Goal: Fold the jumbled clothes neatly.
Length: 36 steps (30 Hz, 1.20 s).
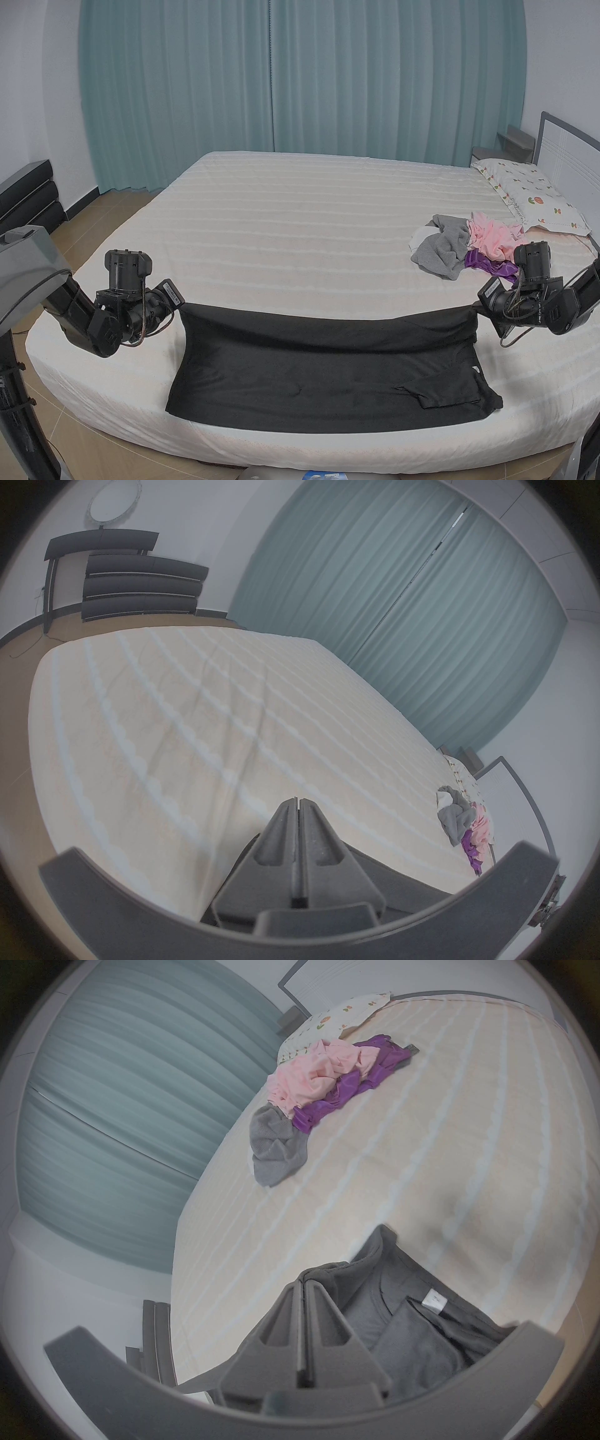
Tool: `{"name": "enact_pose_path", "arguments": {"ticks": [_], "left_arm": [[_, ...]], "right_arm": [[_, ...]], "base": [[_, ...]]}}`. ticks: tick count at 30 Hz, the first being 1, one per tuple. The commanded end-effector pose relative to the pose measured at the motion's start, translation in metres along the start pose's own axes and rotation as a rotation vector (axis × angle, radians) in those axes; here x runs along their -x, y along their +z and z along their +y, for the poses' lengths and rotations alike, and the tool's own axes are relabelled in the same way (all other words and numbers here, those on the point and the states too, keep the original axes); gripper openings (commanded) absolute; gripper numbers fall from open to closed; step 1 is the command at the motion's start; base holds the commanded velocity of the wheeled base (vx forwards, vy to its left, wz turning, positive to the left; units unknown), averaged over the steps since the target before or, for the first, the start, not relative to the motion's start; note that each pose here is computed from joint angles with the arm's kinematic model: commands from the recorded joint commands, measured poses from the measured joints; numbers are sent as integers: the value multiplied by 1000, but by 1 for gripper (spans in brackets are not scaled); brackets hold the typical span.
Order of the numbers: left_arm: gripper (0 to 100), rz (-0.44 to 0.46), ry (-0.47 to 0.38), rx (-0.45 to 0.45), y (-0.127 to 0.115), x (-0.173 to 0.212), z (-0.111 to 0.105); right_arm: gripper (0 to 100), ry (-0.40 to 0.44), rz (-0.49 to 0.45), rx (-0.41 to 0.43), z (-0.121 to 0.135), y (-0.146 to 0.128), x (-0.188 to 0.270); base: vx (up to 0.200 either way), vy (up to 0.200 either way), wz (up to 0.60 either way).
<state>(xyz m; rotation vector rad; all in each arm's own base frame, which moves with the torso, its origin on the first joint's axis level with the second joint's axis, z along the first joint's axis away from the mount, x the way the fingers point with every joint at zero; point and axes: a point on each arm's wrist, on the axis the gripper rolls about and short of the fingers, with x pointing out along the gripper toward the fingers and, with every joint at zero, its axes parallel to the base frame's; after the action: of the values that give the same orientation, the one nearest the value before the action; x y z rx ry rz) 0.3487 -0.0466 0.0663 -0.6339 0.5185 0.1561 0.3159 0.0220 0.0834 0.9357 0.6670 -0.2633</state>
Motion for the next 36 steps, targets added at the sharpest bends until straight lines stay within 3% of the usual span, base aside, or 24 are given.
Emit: {"name": "enact_pose_path", "arguments": {"ticks": [1,19,28,36], "left_arm": [[0,8,10,-3,3,-24,-5],[0,-41,-23,2,14,-39,-17],[0,-81,0,6,19,-37,-16],[0,-55,4,-5,14,-41,-14]], "right_arm": [[0,7,-8,-5,15,12,-15],[0,12,-18,-14,32,27,-37],[0,-2,-11,-17,24,27,-25],[0,-20,7,-14,20,23,-30]], "base": [[0,0,0],[0,0,0],[0,0,0],[0,0,0]]}}
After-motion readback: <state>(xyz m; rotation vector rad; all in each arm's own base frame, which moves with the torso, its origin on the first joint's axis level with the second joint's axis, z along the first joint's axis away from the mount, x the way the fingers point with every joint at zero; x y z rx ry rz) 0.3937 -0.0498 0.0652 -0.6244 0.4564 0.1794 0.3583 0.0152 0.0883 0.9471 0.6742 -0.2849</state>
